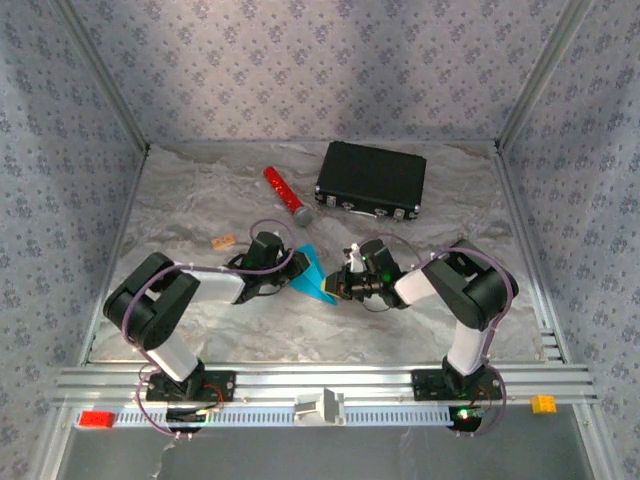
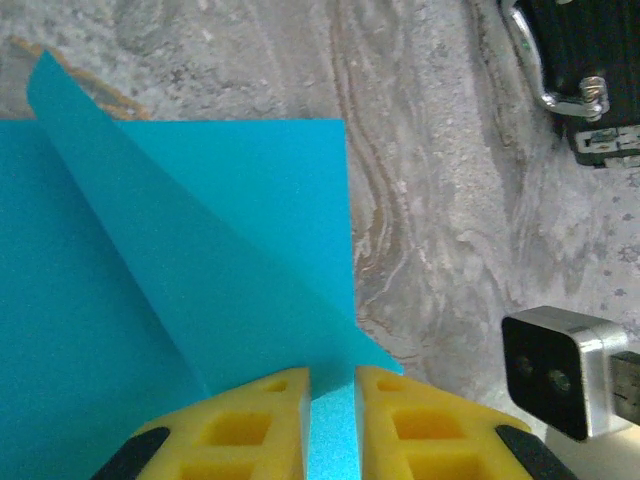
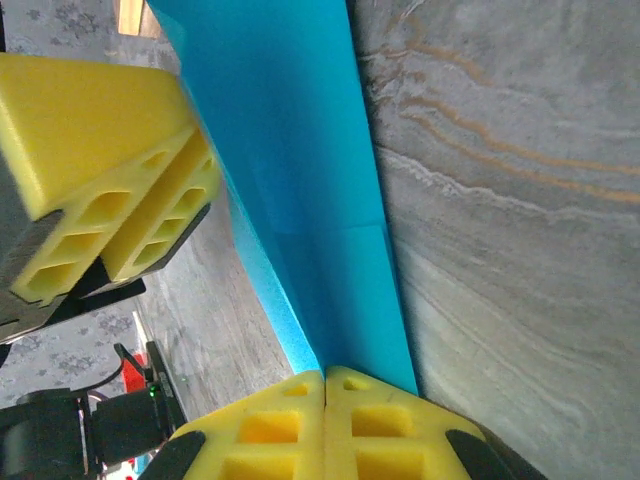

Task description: Fold a paper plane with a square sheet of paper (pick it up from the middle)

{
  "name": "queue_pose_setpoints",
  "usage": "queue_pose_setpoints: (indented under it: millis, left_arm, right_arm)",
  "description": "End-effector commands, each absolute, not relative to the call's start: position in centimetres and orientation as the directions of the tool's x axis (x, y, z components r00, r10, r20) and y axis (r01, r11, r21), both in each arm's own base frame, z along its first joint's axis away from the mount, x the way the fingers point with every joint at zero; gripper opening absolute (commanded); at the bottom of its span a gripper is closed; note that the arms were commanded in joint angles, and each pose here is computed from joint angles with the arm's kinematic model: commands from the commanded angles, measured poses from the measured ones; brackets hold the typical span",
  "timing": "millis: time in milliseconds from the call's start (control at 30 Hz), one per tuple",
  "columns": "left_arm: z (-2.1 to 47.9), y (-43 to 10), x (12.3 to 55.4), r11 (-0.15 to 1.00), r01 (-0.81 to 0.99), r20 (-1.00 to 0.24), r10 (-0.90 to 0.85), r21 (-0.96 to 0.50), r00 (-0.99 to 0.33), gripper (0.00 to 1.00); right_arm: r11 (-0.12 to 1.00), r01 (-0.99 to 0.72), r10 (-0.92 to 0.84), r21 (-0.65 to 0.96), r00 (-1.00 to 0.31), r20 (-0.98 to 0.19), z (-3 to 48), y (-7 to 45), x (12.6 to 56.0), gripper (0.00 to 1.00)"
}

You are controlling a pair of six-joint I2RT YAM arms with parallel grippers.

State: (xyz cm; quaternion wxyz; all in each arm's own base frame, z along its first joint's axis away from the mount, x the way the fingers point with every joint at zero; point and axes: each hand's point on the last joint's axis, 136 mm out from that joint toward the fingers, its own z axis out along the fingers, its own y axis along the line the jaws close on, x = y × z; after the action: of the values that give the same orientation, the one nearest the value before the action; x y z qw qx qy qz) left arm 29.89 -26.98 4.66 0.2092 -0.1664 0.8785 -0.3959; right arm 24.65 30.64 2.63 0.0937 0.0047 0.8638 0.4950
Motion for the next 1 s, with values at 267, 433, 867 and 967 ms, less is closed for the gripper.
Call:
queue_pose_setpoints:
  millis: [267, 433, 867, 967]
  left_arm:
    - [7.1, -27.0, 29.7, 0.641, -0.038, -0.315, -0.426, -0.767, -0.848, 0.18]
    - [6.6, -28.5, 29.8, 0.628, -0.02, -0.291, -0.389, -0.778, -0.874, 0.14]
    - [5.4, -30.3, 30.5, 0.608, -0.018, -0.262, -0.369, -0.794, -0.892, 0.15]
    - [5.3, -30.5, 30.7, 0.605, -0.016, -0.263, -0.37, -0.796, -0.891, 0.16]
  right_arm:
    - [0.549, 0.035, 0.186, 0.835, -0.979, -0.081, 0.2, 29.0, 24.6, 0.01]
    - [0.522, 0.064, 0.212, 0.85, -0.976, -0.056, 0.1, 28.9, 24.7, 0.01]
    - [0.517, 0.079, 0.224, 0.852, -0.973, -0.046, -0.2, 28.6, 24.8, 0.01]
    - [0.518, 0.083, 0.23, 0.851, -0.972, -0.044, -0.3, 28.6, 24.8, 0.01]
